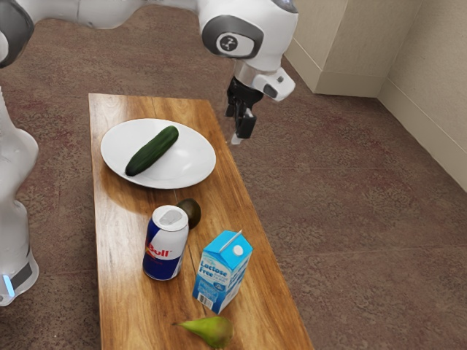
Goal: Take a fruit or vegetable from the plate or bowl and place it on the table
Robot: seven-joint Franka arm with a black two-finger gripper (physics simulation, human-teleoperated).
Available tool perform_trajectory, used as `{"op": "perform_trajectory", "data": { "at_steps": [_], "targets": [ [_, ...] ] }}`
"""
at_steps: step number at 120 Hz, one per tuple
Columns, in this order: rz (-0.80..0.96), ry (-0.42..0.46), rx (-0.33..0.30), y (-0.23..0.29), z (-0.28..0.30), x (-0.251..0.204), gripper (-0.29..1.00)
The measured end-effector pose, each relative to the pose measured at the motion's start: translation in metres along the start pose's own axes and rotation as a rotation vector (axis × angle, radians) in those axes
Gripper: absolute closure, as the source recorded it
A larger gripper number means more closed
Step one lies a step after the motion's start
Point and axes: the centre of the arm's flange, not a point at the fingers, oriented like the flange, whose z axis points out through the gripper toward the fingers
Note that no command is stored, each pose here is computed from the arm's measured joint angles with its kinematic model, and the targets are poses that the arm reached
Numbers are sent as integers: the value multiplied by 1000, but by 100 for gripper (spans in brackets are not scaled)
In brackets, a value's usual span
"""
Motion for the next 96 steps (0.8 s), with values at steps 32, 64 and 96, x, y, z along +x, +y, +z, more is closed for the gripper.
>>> {"op": "perform_trajectory", "data": {
  "at_steps": [32,64,96],
  "targets": [
    [17,124,28,16,-44,-10,0],
    [-56,161,-65,-30,-70,-9,0],
    [-319,160,-122,40,-83,6,0]
  ]
}}
